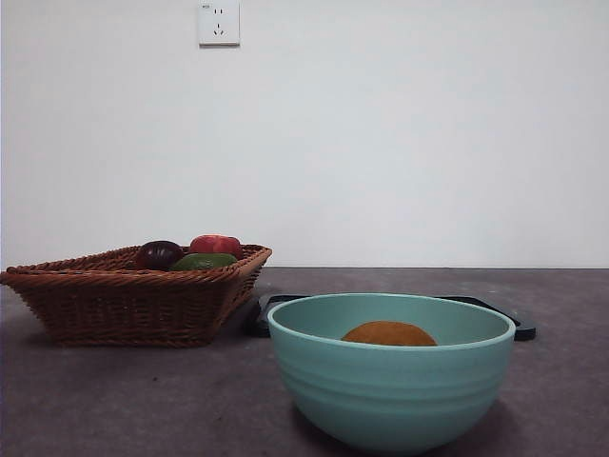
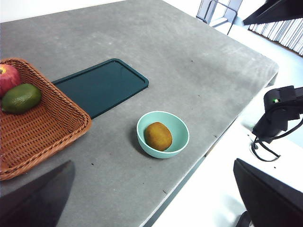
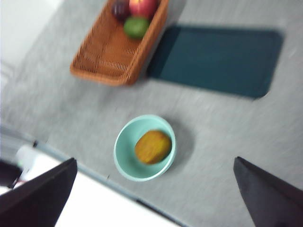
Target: Pick up the wifruite, put it on the bowl, pick up the plate, put it on desk
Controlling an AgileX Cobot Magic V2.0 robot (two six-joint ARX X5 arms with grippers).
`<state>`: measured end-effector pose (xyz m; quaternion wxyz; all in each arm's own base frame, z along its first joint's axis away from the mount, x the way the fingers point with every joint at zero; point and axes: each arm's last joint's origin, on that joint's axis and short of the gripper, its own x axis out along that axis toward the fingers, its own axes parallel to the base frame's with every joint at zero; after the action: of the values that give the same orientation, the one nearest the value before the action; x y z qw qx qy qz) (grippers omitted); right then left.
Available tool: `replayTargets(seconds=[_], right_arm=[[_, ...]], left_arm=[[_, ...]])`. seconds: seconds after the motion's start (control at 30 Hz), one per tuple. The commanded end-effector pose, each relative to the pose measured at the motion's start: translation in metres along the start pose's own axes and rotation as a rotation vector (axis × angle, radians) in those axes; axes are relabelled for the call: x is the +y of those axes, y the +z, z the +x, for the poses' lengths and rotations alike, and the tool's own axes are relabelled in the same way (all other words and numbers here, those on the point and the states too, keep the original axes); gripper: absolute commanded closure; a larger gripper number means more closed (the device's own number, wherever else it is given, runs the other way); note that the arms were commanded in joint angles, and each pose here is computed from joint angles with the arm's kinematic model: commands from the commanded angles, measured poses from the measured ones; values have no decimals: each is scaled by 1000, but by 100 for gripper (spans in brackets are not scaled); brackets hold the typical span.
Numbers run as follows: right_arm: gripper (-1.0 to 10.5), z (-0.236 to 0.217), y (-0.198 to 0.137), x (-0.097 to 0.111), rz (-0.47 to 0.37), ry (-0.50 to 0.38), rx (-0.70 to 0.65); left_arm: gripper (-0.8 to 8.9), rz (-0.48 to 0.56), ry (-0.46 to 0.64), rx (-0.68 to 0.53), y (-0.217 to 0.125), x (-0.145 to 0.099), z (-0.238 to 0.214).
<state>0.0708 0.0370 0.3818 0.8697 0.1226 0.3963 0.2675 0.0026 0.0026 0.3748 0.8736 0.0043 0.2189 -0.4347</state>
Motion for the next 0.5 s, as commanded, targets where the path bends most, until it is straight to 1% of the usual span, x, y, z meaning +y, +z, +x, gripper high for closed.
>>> replayTargets(seconds=[0.03, 0.17, 0.23, 0.3, 0.33, 0.4, 0.5], right_arm=[[328, 17, 14, 1, -6, 5, 62], [328, 62, 29, 3, -15, -3, 242], [328, 87, 34, 5, -23, -21, 340], [329, 113, 33, 7, -41, -78, 438], [328, 125, 32, 7, -58, -131, 485], [328, 145, 31, 7, -96, -206, 544], [328, 168, 29, 7, -135, -263, 603]], left_arm=[[252, 9, -13, -16, 2, 0, -2], [252, 6, -13, -16, 2, 0, -2], [251, 6, -13, -16, 2, 0, -2], [251, 6, -13, -16, 2, 0, -2], [251, 4, -13, -17, 2, 0, -2], [251, 2, -17, -33, 4, -1, -2], [251, 2, -19, -41, 4, -1, -3]])
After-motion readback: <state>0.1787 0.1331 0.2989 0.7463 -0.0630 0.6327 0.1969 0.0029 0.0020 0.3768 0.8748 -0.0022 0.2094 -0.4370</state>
